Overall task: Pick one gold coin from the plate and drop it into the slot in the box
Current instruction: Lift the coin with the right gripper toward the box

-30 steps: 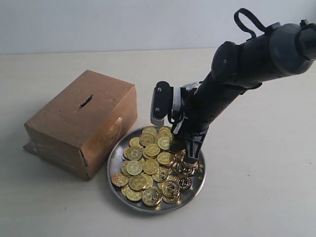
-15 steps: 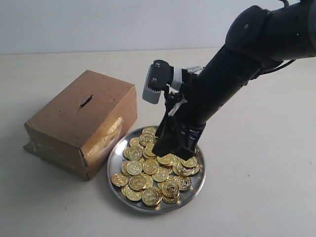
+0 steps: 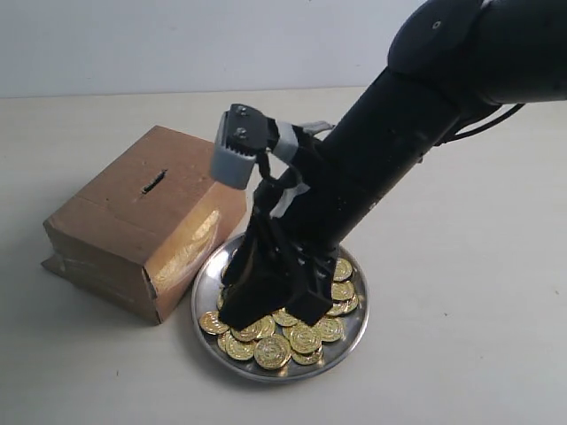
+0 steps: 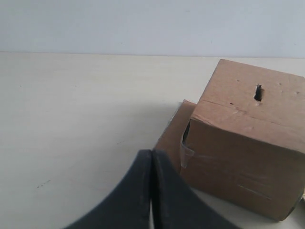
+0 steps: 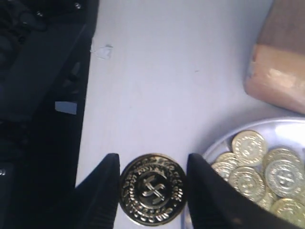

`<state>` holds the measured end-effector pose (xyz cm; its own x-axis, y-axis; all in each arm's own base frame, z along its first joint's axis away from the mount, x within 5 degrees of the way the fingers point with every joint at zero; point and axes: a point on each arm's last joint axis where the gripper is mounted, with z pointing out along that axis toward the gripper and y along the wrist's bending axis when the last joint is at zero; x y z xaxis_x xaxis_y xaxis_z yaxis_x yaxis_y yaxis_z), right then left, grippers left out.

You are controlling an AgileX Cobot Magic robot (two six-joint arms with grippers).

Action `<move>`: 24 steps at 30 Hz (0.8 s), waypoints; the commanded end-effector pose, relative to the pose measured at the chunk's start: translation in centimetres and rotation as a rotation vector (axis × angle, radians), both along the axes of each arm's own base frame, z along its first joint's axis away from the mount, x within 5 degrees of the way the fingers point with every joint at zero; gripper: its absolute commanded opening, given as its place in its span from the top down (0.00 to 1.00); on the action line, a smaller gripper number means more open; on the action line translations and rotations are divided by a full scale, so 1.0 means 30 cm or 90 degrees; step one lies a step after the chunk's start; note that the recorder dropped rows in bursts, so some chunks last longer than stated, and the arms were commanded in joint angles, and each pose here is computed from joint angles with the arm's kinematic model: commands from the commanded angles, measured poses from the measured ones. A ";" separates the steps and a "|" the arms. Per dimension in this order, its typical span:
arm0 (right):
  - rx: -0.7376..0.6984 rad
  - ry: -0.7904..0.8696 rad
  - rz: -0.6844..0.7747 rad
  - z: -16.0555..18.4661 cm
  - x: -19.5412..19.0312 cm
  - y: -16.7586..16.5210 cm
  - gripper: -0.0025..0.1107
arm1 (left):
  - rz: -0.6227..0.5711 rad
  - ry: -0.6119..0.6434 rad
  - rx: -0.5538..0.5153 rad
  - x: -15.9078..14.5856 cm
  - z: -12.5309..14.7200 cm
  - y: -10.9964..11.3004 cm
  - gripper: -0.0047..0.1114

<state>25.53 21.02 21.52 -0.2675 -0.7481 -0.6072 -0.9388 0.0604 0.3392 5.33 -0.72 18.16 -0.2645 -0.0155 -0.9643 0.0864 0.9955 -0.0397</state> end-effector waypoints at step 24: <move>-0.060 -0.166 0.047 0.002 -0.029 0.071 0.77 | 0.035 -0.102 -0.404 0.008 0.071 -0.011 0.96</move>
